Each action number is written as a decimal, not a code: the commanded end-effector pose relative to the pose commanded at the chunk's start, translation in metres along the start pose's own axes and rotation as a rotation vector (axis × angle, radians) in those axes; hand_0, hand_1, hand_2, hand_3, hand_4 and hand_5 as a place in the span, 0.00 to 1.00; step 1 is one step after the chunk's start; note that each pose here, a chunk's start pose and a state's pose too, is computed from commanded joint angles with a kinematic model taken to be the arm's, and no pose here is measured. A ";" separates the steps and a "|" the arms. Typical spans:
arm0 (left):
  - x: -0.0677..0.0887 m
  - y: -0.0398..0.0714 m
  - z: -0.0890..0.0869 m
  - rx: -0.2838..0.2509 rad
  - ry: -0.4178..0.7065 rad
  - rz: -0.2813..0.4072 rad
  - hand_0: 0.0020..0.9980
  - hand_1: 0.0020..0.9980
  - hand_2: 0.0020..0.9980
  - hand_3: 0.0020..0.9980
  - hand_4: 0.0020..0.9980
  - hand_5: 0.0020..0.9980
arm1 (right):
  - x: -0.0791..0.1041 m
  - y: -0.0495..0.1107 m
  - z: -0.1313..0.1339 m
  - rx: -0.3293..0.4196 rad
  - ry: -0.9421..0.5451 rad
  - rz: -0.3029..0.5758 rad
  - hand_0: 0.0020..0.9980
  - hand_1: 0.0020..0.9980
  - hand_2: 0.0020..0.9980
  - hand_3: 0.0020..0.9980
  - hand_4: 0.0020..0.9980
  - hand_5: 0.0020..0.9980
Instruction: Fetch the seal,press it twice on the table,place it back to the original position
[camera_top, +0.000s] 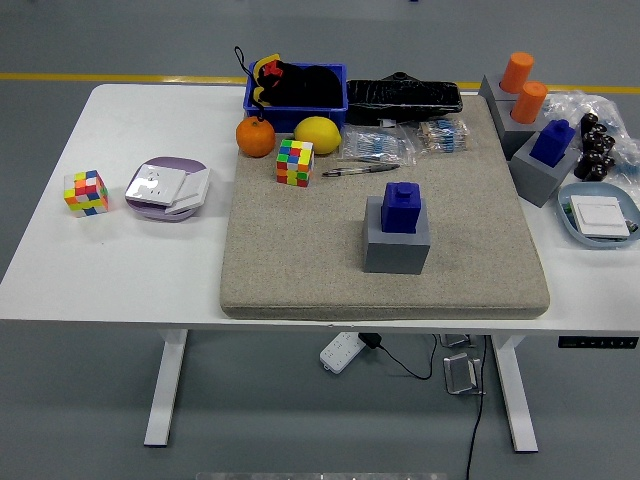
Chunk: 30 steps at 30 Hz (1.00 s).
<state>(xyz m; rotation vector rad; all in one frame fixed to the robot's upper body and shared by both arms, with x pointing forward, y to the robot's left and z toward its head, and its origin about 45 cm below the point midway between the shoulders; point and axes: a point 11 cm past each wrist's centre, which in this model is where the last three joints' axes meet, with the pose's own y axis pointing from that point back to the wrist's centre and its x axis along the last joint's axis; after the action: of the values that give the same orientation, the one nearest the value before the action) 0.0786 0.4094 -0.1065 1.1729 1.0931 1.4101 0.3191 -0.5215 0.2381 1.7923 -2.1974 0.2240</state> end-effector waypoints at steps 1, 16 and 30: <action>0.000 0.000 0.000 0.000 0.000 -0.001 0.81 0.82 0.79 0.84 0.79 0.41 | 0.000 0.000 0.000 0.000 0.001 -0.001 0.81 0.68 0.67 0.67 0.87 0.20; 0.001 0.000 -0.002 0.003 -0.005 -0.001 0.81 0.82 0.79 0.84 0.79 0.40 | 0.001 0.001 0.000 -0.003 0.007 -0.001 0.80 0.68 0.67 0.67 0.86 0.20; 0.003 0.001 -0.002 0.004 -0.013 0.001 0.81 0.82 0.79 0.84 0.79 0.41 | -0.002 0.000 0.001 -0.007 0.009 -0.005 0.80 0.68 0.67 0.66 0.85 0.20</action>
<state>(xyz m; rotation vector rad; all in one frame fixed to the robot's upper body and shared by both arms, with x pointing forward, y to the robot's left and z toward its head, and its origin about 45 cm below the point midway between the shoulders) 0.0764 0.4122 -0.1058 1.1841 1.0874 1.3995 0.3191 -0.5203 0.2363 1.7895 -2.1841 0.2220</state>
